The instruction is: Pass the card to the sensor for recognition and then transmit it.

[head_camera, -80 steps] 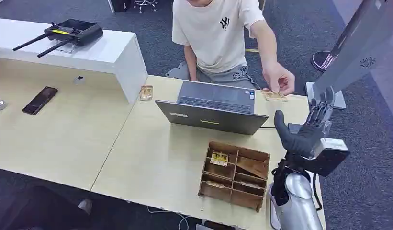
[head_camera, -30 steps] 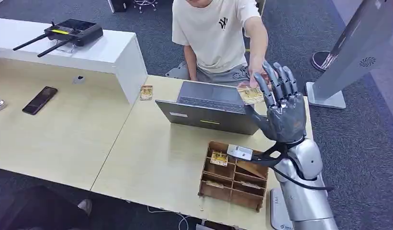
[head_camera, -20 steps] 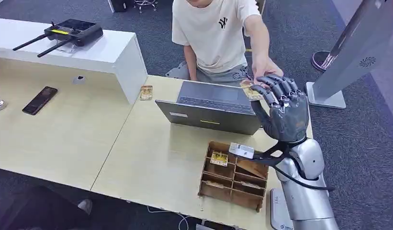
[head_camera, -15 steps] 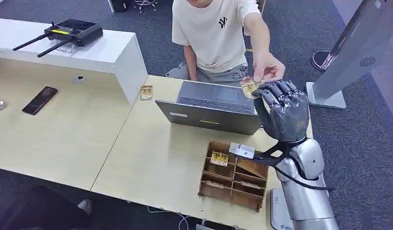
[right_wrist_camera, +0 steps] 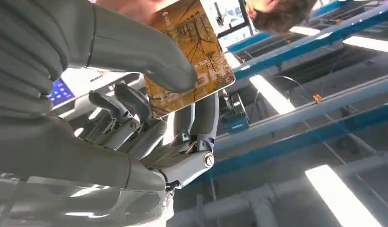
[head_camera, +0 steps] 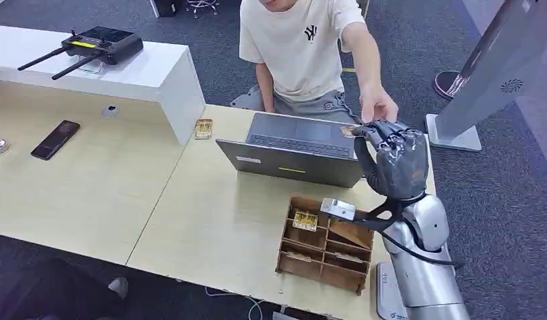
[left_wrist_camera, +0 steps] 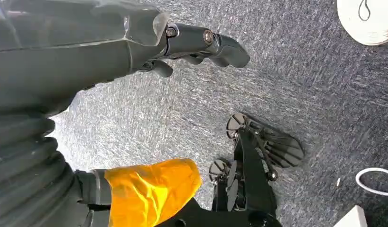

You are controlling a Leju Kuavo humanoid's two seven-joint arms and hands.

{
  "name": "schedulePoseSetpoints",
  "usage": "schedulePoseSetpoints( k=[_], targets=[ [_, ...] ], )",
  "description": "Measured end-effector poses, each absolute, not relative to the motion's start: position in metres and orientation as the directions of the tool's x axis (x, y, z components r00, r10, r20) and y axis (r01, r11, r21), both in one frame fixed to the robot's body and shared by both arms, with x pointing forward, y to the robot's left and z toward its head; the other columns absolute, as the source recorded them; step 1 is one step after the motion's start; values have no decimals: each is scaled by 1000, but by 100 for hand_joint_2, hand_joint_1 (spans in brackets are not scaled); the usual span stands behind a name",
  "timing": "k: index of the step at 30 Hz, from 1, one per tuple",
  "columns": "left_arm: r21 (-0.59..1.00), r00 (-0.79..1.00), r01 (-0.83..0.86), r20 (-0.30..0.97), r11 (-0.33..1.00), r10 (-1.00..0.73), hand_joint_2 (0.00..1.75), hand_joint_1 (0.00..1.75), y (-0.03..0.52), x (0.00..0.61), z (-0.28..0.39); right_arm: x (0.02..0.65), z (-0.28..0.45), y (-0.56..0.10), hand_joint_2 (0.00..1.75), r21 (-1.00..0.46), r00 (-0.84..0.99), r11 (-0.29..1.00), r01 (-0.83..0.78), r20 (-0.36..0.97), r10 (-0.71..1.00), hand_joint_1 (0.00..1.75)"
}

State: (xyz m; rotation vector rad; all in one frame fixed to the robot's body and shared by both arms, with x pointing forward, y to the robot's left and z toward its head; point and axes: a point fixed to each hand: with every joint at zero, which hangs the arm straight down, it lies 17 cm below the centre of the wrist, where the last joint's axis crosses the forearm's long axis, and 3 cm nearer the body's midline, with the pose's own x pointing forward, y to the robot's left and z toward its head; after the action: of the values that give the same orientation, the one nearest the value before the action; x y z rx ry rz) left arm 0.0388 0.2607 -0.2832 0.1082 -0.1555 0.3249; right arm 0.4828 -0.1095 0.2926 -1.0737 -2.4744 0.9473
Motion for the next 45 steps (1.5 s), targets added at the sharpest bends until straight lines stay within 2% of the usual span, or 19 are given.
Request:
schedulePoseSetpoints(
  k=[12, 18, 23, 32, 38, 45],
  targets=[
    [75, 935, -327, 167, 942, 312, 175, 0, 257, 39, -283, 490, 287, -128, 175, -640, -655, 559, 528, 112, 747, 175],
    [68, 933, -333, 166, 940, 319, 175, 0, 251, 40, -283, 497, 286, -150, 175, -532, -632, 689, 493, 325, 704, 175],
    [62, 931, -341, 164, 938, 327, 175, 0, 249, 40, -282, 508, 263, -173, 175, -398, -577, 810, 430, 569, 586, 175],
    [58, 930, -343, 163, 938, 330, 175, 0, 245, 40, -282, 508, 251, -159, 175, -412, -578, 825, 386, 589, 565, 175],
    [55, 925, -356, 161, 933, 343, 175, 0, 244, 40, -282, 516, 228, -172, 175, -367, -495, 865, 341, 713, 497, 175],
    [54, 920, -371, 158, 927, 359, 175, 0, 245, 38, -282, 509, 200, -191, 175, -403, -430, 860, 314, 747, 507, 175]
  ],
)
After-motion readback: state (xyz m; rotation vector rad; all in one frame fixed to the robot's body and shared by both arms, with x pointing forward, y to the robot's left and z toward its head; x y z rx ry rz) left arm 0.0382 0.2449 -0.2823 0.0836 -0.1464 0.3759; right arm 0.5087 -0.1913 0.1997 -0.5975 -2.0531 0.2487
